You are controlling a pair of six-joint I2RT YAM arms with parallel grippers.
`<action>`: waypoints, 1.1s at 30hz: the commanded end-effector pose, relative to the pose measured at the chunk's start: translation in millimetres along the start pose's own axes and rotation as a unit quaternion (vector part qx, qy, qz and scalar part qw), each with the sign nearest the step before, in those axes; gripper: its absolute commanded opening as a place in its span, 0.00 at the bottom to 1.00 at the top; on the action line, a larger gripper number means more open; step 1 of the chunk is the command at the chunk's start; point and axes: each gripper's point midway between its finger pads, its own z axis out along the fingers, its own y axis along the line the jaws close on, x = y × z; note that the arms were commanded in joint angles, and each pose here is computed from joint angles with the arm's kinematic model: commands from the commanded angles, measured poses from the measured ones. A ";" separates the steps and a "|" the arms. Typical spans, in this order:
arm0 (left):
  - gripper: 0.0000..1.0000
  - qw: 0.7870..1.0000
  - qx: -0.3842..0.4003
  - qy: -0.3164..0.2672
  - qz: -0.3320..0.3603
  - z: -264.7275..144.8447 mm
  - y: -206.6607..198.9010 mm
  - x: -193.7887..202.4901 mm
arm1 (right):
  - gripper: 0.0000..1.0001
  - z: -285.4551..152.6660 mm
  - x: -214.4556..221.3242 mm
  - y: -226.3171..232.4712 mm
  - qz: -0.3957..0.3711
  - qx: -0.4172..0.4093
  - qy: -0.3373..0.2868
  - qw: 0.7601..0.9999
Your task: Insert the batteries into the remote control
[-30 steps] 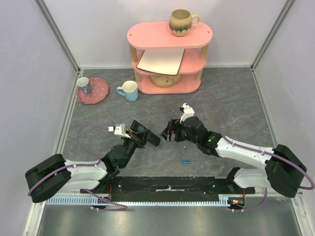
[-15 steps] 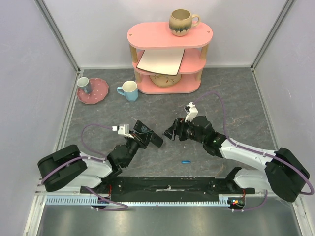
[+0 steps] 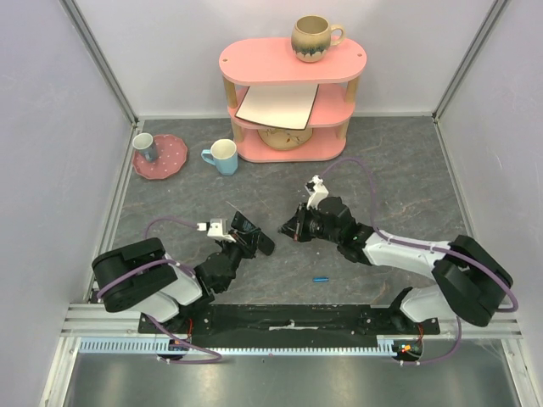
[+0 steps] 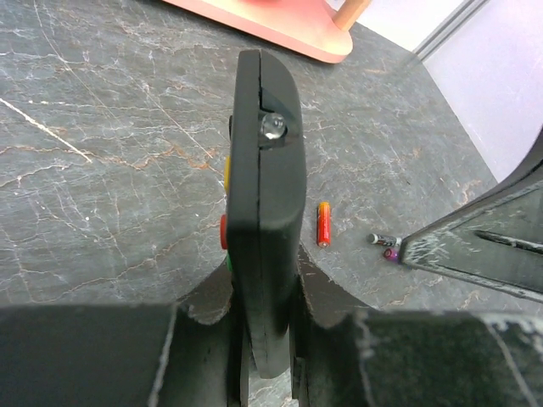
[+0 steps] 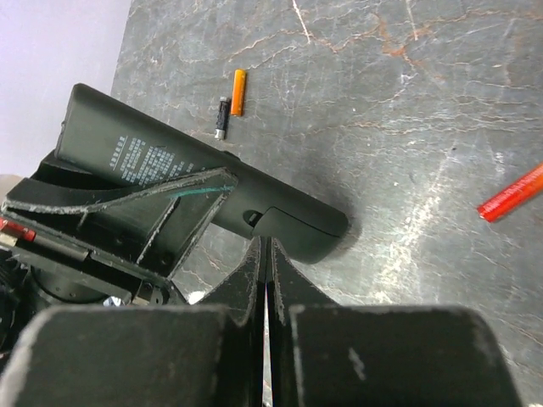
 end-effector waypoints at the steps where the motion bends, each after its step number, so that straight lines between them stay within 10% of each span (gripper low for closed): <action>1: 0.02 0.998 -0.034 -0.051 0.033 1.1 9.1 -17.6 | 0.00 16.4 -8.9 34.4 0.004 -0.051 -0.008 0.999; 33: 0.02 0.997 -0.049 -0.041 0.042 -0.4 4.9 -8.1 | 0.00 48.5 15.0 27.3 0.016 -0.033 0.012 0.999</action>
